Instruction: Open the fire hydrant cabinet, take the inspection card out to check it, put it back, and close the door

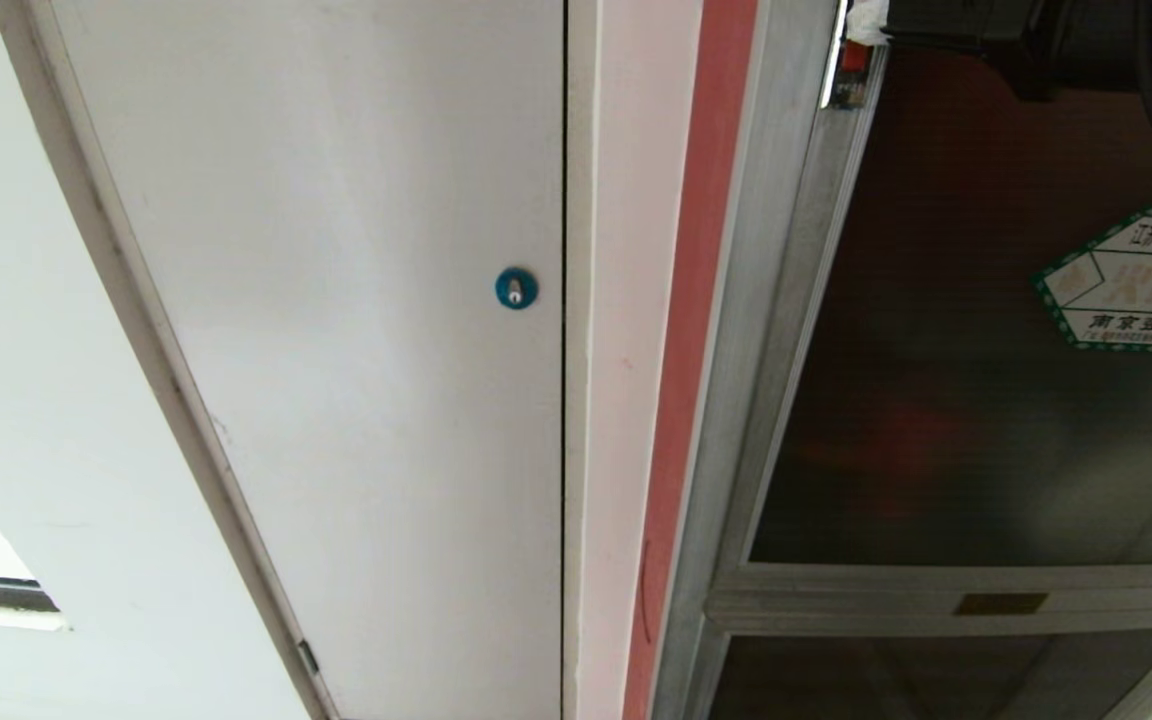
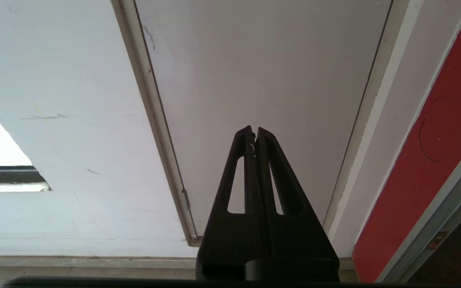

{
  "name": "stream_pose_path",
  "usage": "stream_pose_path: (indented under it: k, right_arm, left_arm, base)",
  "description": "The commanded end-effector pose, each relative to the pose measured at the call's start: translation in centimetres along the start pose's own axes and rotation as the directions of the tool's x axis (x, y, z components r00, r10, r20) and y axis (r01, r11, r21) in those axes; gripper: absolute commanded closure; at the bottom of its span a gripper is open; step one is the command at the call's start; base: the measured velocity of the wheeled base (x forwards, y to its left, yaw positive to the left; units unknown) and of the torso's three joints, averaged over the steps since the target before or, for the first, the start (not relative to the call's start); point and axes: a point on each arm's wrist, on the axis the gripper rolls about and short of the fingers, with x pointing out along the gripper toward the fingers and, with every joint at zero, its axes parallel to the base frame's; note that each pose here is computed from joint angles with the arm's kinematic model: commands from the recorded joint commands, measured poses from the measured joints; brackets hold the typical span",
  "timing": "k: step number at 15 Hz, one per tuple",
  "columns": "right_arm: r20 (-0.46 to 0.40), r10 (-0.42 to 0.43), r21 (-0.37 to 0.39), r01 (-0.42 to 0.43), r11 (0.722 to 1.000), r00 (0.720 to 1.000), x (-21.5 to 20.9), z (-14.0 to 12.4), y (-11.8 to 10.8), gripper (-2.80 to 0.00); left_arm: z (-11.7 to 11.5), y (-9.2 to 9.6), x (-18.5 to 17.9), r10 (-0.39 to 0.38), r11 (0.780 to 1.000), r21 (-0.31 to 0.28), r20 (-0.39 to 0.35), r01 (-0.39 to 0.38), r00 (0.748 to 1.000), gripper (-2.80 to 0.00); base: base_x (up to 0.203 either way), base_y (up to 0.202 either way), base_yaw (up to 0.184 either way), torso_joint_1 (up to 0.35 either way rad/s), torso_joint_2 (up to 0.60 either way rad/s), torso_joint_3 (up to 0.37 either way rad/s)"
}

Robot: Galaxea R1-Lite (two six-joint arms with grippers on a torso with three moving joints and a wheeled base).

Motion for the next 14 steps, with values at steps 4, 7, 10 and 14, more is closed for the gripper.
stream_pose_path:
  k: [4,7,10,14]
  right_arm:
    - [-0.017,-0.002,0.006,0.002,1.000,1.000,0.59,-0.42,-0.26,0.00]
    - [-0.021,-0.008,0.008,0.008,1.000,1.000,0.83,-0.54,-0.50,0.00]
    - [-0.023,-0.008,0.008,0.008,1.000,1.000,0.84,-0.57,-0.51,0.00]
    - [-0.020,-0.008,0.007,0.008,1.000,1.000,0.77,-0.49,-0.47,0.00]
  left_arm:
    - [-0.21,-0.01,0.05,-0.001,1.000,0.000,-0.007,0.001,1.000,0.00]
    - [-0.21,-0.01,0.05,0.001,1.000,0.000,-0.007,-0.001,1.000,0.00]
    - [-0.21,-0.01,0.05,-0.001,1.000,0.000,-0.007,0.001,1.000,0.00]
    - [-0.21,-0.01,0.05,-0.001,1.000,0.000,-0.007,0.001,1.000,0.00]
  base:
    - [0.000,0.000,0.000,0.000,0.00,0.000]
    - [0.000,0.000,0.000,0.000,0.00,0.000]
    - [0.000,0.000,0.000,0.000,0.00,0.000]
    - [0.000,0.000,0.000,0.000,0.00,0.000]
